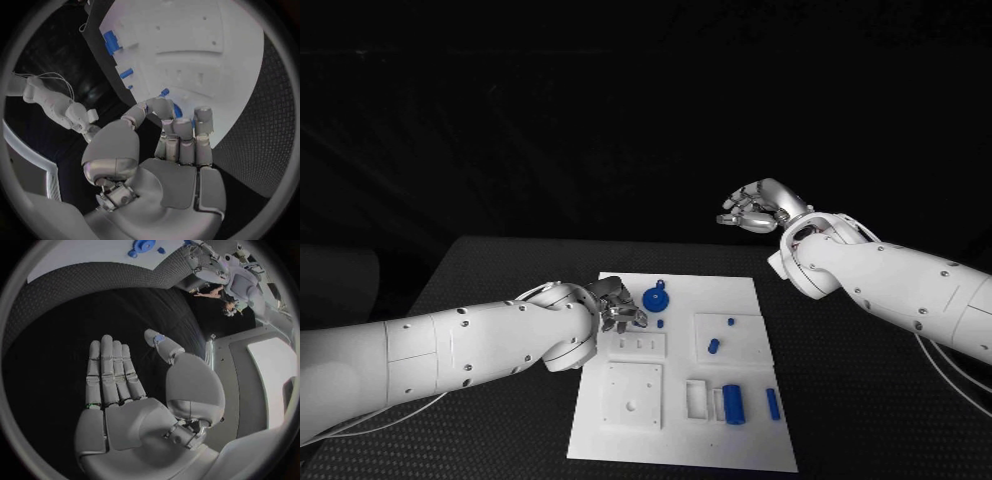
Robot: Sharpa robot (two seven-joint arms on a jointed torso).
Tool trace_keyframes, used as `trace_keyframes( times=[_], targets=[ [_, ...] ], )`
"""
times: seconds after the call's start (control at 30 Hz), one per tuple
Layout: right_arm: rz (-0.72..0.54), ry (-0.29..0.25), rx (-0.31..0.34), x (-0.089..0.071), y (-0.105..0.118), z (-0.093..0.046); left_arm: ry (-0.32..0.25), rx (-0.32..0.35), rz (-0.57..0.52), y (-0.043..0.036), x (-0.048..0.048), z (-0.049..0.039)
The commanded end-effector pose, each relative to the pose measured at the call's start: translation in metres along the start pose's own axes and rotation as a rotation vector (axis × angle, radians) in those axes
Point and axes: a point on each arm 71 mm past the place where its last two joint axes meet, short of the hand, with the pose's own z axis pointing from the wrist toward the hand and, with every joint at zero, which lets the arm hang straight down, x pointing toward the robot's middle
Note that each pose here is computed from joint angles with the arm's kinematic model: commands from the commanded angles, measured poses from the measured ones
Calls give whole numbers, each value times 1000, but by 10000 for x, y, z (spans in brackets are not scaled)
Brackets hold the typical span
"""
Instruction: Assemble the parts on the task board
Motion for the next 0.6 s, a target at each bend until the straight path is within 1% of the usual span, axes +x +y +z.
trace_keyframes(
  times=[0.03, 0.17, 0.6],
  targets=[
    [56, 38, -7, 29, 11, 9, -8, -12, -8, 13, 24, 11],
    [105, 60, 12, 45, -10, 20, -10, -19, -9, 33, 45, 30],
    [108, 62, 13, 49, -12, 28, -3, -27, -3, 90, 126, 34]
  ],
)
